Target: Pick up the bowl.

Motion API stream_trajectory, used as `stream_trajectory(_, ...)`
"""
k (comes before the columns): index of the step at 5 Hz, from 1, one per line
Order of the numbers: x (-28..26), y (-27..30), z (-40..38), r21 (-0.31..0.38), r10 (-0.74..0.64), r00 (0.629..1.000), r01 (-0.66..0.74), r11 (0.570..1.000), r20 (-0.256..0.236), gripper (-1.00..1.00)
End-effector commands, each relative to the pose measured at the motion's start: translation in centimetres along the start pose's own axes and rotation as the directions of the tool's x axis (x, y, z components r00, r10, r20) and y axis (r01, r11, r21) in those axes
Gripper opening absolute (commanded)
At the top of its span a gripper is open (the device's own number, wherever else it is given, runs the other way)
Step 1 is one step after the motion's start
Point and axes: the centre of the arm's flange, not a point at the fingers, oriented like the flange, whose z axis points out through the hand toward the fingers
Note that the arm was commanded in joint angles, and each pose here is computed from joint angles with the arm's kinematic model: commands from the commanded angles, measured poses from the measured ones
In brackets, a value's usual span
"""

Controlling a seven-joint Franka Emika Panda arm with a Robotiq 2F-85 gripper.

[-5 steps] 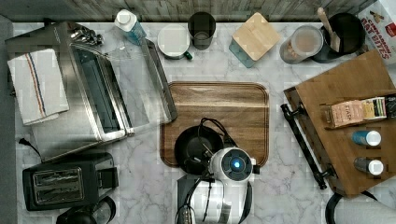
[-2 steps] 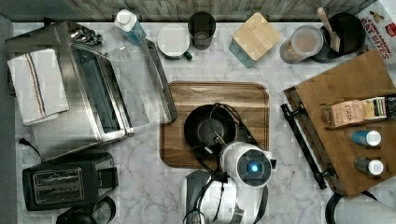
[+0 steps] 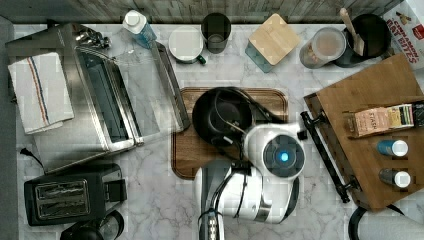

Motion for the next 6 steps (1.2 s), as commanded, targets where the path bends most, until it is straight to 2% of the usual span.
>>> stream_trajectory(1, 5.72, -8.80, -17.75, 0.064, -0.541, 0.827, 0.554, 0.830, -0.151, -1.00)
stream_trajectory(6, 5.72, -8.80, -17.74, 0.064, -0.541, 0.827, 0.555, 0.830, -0.151, -1.00)
